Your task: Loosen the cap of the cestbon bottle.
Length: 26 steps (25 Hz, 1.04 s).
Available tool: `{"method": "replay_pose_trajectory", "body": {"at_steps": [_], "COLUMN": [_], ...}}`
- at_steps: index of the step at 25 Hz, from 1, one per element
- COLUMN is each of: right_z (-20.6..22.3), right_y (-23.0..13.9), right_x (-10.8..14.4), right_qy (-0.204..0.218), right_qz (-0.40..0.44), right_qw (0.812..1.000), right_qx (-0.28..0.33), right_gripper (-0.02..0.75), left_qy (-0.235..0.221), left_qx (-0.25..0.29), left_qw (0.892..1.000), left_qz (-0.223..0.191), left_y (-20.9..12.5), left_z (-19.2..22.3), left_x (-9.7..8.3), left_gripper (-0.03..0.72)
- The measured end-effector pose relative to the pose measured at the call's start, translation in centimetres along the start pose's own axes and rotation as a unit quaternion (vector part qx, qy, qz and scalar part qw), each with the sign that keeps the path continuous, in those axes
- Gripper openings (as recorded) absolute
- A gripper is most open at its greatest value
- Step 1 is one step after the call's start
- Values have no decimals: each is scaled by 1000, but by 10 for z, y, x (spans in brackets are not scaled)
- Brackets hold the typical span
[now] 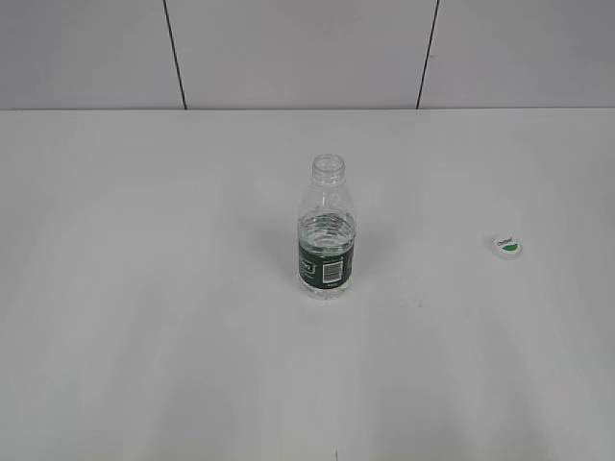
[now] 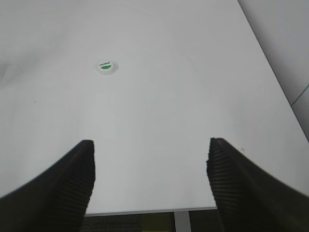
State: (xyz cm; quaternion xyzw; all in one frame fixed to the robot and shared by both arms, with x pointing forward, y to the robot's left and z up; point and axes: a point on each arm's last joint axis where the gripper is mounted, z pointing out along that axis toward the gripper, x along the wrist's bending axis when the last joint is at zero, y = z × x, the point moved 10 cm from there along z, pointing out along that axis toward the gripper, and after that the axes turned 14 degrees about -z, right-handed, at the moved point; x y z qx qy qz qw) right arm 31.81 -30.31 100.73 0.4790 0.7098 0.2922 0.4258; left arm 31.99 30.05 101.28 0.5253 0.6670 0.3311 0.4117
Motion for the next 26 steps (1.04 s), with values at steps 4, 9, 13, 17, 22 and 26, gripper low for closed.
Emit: {"method": "replay_pose_trajectory", "body": {"at_steps": [4, 9, 13, 17, 22, 26], "right_z": [0, 0, 0, 0, 0, 0], "right_y": [0, 0, 0, 0, 0, 0], "right_x": [0, 0, 0, 0, 0, 0], "right_qy": [0, 0, 0, 0, 0, 0], "right_qz": [0, 0, 0, 0, 0, 0], "right_qw": [1000, 1000, 1000, 1000, 1000, 1000], "right_qx": [0, 0, 0, 0, 0, 0], "right_gripper": [554, 554, 552, 552, 552, 552], "left_qy": [0, 0, 0, 0, 0, 0], "left_qx": [0, 0, 0, 0, 0, 0], "left_qw": [1000, 1000, 1000, 1000, 1000, 1000], "left_qz": [0, 0, 0, 0, 0, 0], "left_y": [0, 0, 0, 0, 0, 0], "left_z": [0, 0, 0, 0, 0, 0], "left_x": [0, 0, 0, 0, 0, 0], "left_gripper": [373, 373, 373, 373, 373, 372]}}
